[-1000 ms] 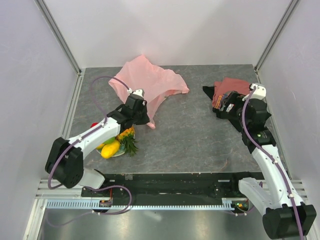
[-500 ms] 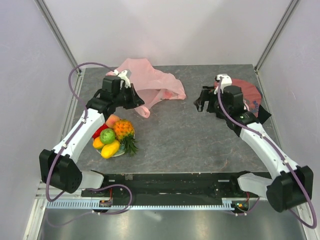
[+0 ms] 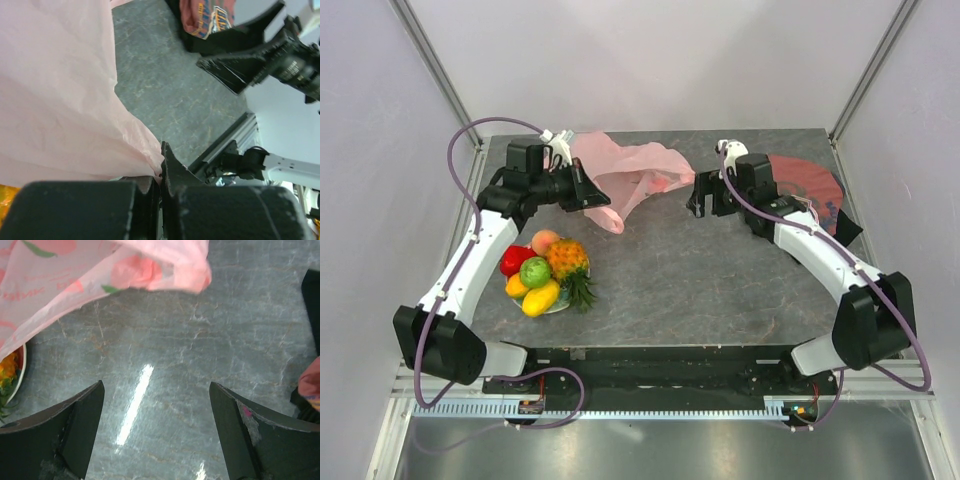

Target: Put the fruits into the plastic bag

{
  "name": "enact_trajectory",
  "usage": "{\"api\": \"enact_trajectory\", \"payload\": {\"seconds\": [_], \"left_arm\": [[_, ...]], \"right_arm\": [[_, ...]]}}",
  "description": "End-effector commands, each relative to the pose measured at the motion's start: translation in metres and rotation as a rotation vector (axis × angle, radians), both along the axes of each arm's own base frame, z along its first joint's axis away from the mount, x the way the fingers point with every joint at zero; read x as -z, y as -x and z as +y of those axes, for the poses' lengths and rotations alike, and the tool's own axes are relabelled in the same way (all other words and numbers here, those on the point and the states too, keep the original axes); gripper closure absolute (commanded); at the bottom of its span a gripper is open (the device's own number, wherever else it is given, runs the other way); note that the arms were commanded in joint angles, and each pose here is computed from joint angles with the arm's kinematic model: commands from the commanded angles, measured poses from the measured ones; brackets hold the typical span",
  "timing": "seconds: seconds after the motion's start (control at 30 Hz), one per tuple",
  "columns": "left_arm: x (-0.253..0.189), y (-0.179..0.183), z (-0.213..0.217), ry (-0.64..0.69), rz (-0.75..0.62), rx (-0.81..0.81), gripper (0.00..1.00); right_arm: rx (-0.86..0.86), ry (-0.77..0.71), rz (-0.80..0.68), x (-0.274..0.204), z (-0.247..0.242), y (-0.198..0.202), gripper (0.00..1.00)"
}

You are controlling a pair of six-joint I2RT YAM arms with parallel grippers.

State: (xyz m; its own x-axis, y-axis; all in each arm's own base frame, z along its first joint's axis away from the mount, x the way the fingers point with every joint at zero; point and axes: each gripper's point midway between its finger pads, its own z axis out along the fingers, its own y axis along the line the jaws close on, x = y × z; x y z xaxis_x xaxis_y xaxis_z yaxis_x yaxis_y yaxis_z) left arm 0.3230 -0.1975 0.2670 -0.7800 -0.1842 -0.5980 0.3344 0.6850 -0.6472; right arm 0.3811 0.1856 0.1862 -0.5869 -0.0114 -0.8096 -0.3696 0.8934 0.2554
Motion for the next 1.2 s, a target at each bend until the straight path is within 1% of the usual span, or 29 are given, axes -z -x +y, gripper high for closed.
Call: {"api": "enact_trajectory", "payload": {"seconds": [0.0, 0.07, 0.17, 0.23, 0.37, 0.63, 0.77, 0.83, 0.97, 1.03, 1.07, 1.1, 1.17], "left_arm": [[-0.026, 0.016, -0.006, 0.073, 0.008, 0.063, 0.98], [-0.031, 0.019, -0.004, 0.08, 0.005, 0.062, 0.98], [-0.037, 0.022, -0.001, 0.089, 0.003, 0.061, 0.98], [-0.041, 0.023, 0.0, 0.096, -0.003, 0.06, 0.99], [-0.051, 0.026, 0.001, 0.111, -0.017, 0.06, 0.98], [-0.061, 0.034, -0.001, 0.139, -0.012, 0.082, 0.98], [-0.063, 0.037, -0.001, 0.141, -0.007, 0.087, 0.99], [-0.066, 0.038, 0.0, 0.141, -0.017, 0.086, 0.99], [-0.07, 0.038, 0.002, 0.14, -0.028, 0.08, 0.98], [-0.071, 0.037, 0.003, 0.139, -0.032, 0.077, 0.99], [-0.072, 0.038, 0.003, 0.14, -0.033, 0.08, 0.98], [-0.071, 0.037, 0.004, 0.139, -0.034, 0.081, 0.98], [-0.07, 0.036, 0.003, 0.132, -0.041, 0.088, 0.99]], "right_arm": [[0.025, 0.028, -0.093, -0.022, 0.001, -0.031, 0.07], [0.01, 0.006, -0.092, -0.026, 0.007, -0.037, 0.07], [-0.074, -0.042, -0.058, -0.021, 0.027, -0.041, 0.1], [-0.085, -0.054, -0.03, -0.012, 0.033, -0.044, 0.11], [-0.073, -0.029, -0.024, -0.001, 0.03, -0.048, 0.12], [-0.055, 0.02, -0.082, -0.004, 0.027, -0.07, 0.12], [-0.106, 0.009, -0.06, 0.006, 0.038, -0.077, 0.18], [-0.127, -0.002, -0.061, 0.004, 0.043, -0.08, 0.23], [-0.16, -0.006, -0.033, 0.013, 0.048, -0.078, 0.26], [-0.159, 0.002, -0.024, 0.018, 0.046, -0.075, 0.32], [-0.16, 0.001, -0.034, 0.014, 0.045, -0.074, 0.36], [-0.161, 0.002, -0.033, 0.014, 0.045, -0.072, 0.49], [-0.157, -0.005, -0.057, 0.002, 0.043, -0.07, 0.67]]}}
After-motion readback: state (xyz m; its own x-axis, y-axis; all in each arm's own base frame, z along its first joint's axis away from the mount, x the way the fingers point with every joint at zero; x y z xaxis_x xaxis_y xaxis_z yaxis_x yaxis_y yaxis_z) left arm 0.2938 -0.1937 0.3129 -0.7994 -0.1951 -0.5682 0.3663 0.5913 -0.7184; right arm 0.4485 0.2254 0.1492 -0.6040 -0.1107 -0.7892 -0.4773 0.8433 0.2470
